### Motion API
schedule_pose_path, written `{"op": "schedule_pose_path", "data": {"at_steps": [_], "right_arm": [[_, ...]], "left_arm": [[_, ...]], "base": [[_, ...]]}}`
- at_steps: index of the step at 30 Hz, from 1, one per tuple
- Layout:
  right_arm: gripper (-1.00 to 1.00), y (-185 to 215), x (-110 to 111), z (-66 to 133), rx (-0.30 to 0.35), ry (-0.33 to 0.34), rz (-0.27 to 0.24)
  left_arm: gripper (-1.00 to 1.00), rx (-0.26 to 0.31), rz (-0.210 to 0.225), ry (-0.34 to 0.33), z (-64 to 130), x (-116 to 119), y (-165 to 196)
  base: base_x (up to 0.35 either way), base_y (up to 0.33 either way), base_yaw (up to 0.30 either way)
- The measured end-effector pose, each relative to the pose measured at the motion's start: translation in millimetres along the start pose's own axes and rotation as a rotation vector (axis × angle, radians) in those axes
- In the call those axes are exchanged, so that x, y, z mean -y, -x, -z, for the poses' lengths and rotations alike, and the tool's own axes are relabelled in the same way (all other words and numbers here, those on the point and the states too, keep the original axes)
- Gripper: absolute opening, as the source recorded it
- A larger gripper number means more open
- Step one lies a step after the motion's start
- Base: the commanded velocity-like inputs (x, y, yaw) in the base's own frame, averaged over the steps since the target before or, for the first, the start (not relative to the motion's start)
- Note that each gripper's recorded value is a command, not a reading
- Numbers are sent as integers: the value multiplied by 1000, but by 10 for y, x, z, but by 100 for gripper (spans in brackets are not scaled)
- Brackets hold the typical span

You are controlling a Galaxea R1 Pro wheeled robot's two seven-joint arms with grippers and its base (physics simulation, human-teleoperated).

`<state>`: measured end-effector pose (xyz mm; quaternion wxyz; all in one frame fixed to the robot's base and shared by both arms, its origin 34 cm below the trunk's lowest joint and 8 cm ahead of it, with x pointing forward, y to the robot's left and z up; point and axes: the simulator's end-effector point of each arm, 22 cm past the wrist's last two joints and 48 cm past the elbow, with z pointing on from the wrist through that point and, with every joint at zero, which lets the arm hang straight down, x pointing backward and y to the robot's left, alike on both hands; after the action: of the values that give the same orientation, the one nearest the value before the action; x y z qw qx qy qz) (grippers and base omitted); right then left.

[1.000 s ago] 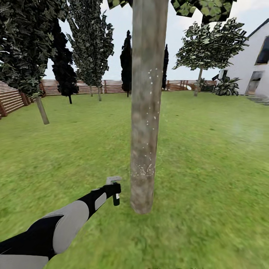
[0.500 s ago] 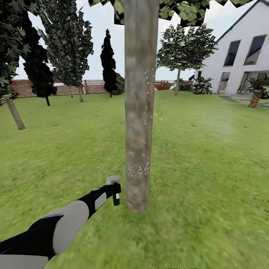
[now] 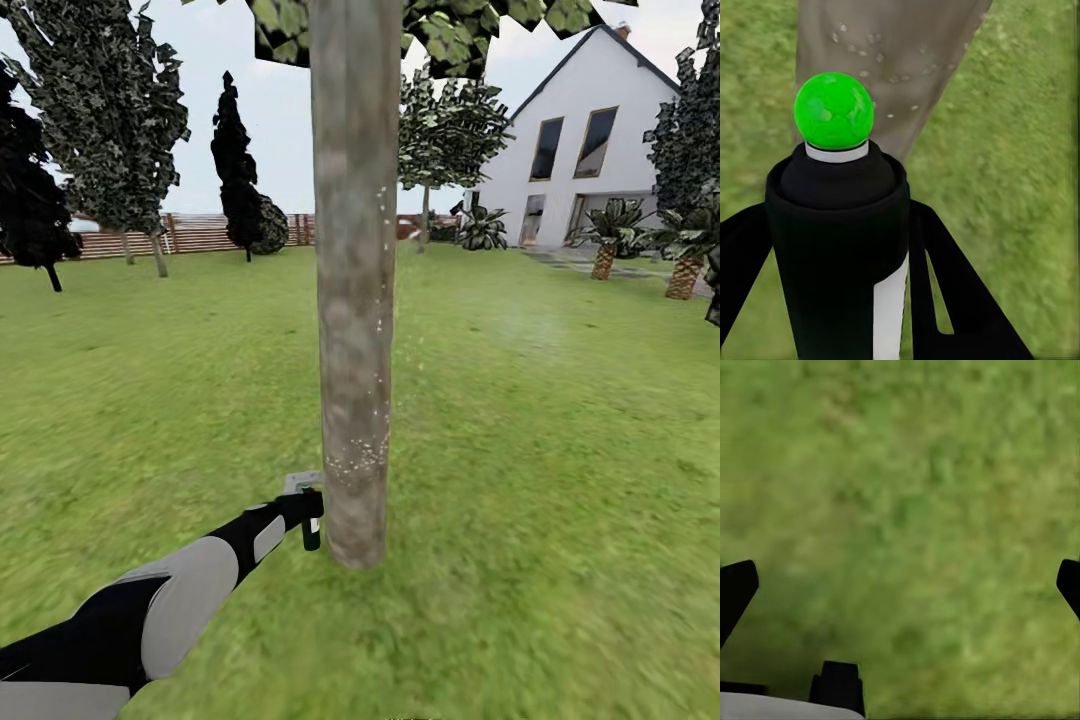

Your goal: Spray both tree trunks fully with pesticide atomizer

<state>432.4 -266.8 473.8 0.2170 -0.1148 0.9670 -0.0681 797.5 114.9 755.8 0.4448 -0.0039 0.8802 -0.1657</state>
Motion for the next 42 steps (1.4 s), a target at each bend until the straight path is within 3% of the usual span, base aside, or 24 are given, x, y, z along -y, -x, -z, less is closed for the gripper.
{"op": "schedule_pose_path", "data": {"at_steps": [10, 12, 14, 17, 24, 27, 30, 35, 39, 42], "right_arm": [[100, 18, 13, -5, 5, -2, 0], [100, 199, 40, -17, 44, -9, -3], [100, 597, 87, -22, 125, -20, -12], [100, 753, 95, -14, 158, -23, -18], [100, 750, 82, -14, 157, -22, -15], [100, 736, 80, -15, 154, -21, -15], [100, 731, 80, -14, 153, -21, -15], [100, 728, 79, -14, 153, -21, -15], [100, 724, 77, -16, 152, -20, -14], [100, 723, 77, -15, 152, -20, -14]], "left_arm": [[-100, 3, 1, 2, -3, -17, 16], [-100, -18, 5, 5, 7, -41, 130], [-100, -28, 9, 26, 132, -155, 686], [-100, 33, 0, 37, 524, -144, 1595], [-100, -21, 15, 35, 907, -65, 1907], [-100, -27, 13, 20, 1004, 56, 2119], [-100, 40, -12, -39, 1195, 494, 2724], [-100, 146, -56, -65, 1534, 806, 3492], [-100, 163, -87, -80, 1721, 1037, 3933], [-100, 214, -117, -95, 2015, 1258, 4392]], "base": [[0, 171, -123], [0, 3, -2], [0, 1, 0], [0, 0, 0], [0, 0, 0], [0, 0, 0], [0, 0, 0], [0, 0, 0], [0, 0, 0], [0, 0, 0]]}}
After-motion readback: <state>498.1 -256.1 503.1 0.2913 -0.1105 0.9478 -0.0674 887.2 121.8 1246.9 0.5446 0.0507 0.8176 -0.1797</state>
